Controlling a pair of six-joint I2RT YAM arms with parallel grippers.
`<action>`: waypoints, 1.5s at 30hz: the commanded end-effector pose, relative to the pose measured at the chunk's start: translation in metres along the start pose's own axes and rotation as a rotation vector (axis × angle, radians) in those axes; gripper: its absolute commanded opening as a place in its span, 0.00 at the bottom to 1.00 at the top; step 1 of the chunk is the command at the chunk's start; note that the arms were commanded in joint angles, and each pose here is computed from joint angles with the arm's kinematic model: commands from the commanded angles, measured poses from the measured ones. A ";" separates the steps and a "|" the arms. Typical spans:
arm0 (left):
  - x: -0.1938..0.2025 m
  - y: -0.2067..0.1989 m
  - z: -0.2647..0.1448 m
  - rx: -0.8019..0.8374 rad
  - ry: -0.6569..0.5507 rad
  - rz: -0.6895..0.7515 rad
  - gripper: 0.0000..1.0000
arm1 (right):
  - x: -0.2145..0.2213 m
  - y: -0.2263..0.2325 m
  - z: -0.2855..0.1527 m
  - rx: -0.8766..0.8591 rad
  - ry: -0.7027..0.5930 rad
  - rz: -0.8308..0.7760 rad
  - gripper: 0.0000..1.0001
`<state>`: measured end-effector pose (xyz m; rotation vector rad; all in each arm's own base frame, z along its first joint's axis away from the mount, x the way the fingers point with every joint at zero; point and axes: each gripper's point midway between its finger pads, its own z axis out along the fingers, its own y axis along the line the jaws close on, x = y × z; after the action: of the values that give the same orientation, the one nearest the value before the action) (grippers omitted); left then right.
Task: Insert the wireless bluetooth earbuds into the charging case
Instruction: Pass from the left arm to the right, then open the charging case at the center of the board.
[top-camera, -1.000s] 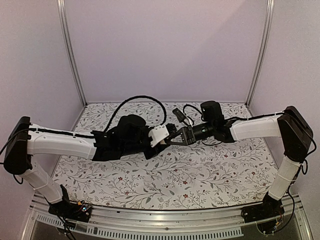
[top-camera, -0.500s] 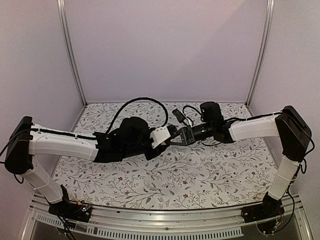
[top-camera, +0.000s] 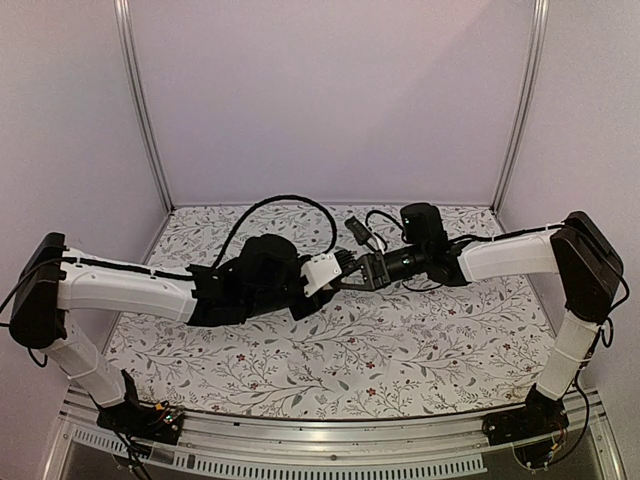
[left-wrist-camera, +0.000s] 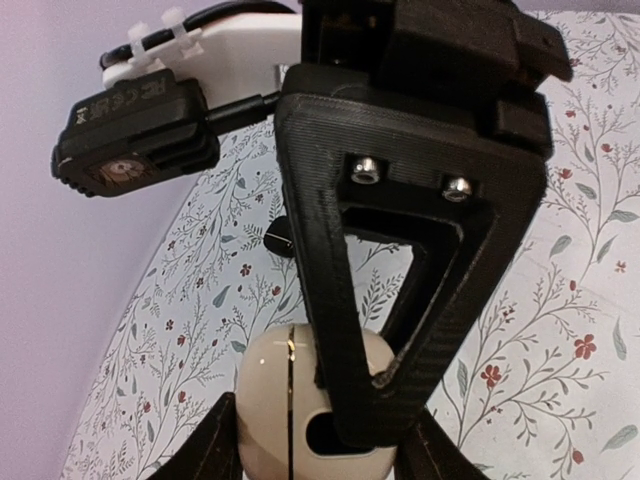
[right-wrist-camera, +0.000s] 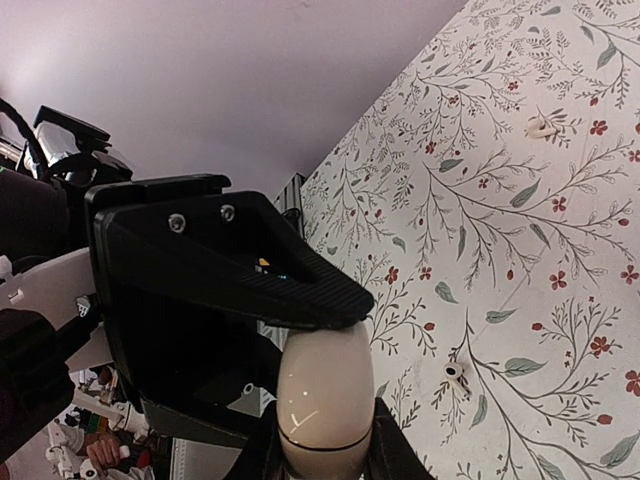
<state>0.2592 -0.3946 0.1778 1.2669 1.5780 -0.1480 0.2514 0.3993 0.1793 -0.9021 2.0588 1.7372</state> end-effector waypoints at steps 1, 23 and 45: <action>-0.034 -0.006 -0.010 0.007 -0.122 -0.008 0.43 | -0.015 0.018 -0.001 -0.025 -0.026 -0.063 0.13; -0.042 0.035 -0.063 0.154 -0.276 -0.270 0.63 | -0.009 0.037 -0.022 0.007 -0.027 -0.298 0.05; -0.046 0.039 -0.039 0.174 -0.251 -0.309 0.56 | 0.001 0.053 -0.019 0.039 0.007 -0.412 0.03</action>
<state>0.2471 -0.3803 0.2369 1.1175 1.5636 -0.6448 0.2278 0.3815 0.2264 -1.1824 1.7598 1.4783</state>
